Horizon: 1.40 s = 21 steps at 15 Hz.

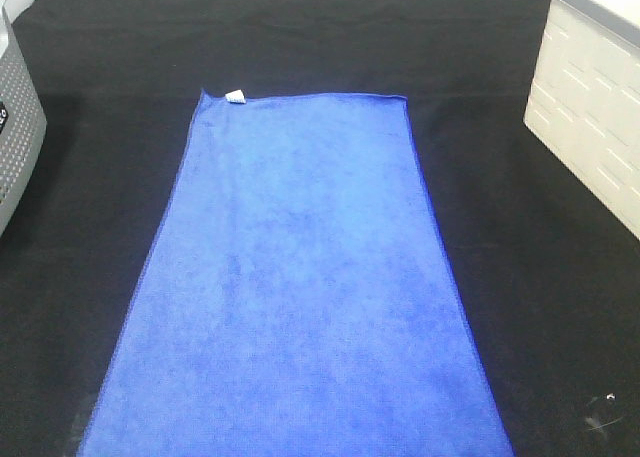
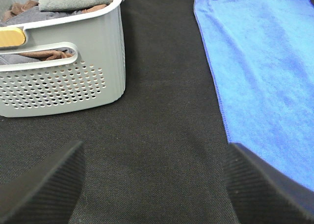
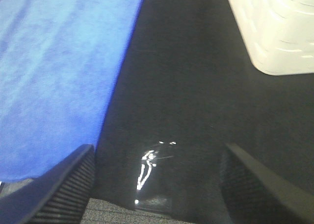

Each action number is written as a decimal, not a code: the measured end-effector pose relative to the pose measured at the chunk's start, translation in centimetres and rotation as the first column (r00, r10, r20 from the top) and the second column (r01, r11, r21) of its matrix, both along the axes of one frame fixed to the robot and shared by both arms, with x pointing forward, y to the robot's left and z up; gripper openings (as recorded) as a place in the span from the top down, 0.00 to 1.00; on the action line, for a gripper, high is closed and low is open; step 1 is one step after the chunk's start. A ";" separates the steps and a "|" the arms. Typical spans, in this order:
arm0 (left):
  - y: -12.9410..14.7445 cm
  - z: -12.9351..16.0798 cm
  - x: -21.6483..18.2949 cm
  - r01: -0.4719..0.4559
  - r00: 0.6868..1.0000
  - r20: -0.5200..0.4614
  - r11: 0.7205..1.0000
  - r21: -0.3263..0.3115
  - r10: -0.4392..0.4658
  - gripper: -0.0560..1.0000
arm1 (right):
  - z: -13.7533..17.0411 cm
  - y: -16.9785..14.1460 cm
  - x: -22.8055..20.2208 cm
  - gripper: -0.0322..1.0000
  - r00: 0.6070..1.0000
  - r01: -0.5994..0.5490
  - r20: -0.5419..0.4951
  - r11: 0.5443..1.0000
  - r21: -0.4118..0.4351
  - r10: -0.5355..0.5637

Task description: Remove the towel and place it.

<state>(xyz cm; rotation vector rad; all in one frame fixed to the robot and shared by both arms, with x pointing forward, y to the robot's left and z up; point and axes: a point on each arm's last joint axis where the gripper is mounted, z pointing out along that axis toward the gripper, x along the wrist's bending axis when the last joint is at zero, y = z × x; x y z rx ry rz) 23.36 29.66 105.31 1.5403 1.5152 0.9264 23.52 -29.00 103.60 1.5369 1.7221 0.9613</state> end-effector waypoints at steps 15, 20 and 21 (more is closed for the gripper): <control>0.1 0.0 0.0 -0.014 1.000 -0.001 1.000 -0.008 0.014 0.26 | 0.0 -0.2 0.0 0.31 1.000 0.024 -0.002 1.000 0.000 -0.024; 0.1 0.0 0.0 -0.014 1.000 -0.001 1.000 -0.009 0.014 0.26 | 0.0 -0.2 0.0 0.31 1.000 0.023 -0.002 1.000 0.001 -0.023; 0.1 0.0 0.0 -0.014 1.000 -0.001 1.000 -0.009 0.014 0.26 | 0.0 -0.2 0.0 0.31 1.000 0.023 -0.002 1.000 0.001 -0.023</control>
